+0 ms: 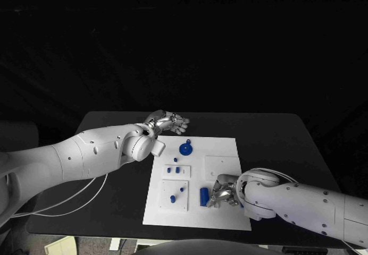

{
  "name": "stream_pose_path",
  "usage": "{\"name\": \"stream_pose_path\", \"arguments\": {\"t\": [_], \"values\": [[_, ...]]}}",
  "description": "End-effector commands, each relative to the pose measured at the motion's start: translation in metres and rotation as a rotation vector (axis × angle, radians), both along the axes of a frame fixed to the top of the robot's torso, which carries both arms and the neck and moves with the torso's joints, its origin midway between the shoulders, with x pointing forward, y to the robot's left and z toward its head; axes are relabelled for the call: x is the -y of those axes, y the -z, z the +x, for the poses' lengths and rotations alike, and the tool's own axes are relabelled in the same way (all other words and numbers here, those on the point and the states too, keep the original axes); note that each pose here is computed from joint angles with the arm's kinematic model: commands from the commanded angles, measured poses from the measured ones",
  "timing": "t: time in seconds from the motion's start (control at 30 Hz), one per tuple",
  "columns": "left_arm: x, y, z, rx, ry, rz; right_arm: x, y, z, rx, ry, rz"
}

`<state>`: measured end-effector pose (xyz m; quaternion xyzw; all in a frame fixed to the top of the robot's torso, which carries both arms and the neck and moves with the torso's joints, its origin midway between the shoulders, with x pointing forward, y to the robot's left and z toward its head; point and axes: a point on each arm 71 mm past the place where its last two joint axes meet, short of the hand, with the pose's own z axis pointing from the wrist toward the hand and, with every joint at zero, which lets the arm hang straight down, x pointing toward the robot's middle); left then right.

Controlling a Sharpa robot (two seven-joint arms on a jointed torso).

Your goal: Assemble the parts on the task board

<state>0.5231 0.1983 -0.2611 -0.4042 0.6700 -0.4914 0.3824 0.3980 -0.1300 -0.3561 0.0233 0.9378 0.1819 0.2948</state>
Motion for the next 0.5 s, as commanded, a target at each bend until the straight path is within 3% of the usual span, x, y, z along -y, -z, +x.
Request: {"name": "stream_pose_path", "arguments": {"t": [0.03,0.5], "values": [[0.0019,-0.0009,-0.0004,0.000,0.012,-0.012,0.0032,0.0020,0.0000,0.003,-0.017,-0.033],[0.0013,-0.0008,-0.0003,-0.002,0.010,-0.010,0.0028,0.0021,-0.0017,-0.014,-0.020,-0.013]]}}
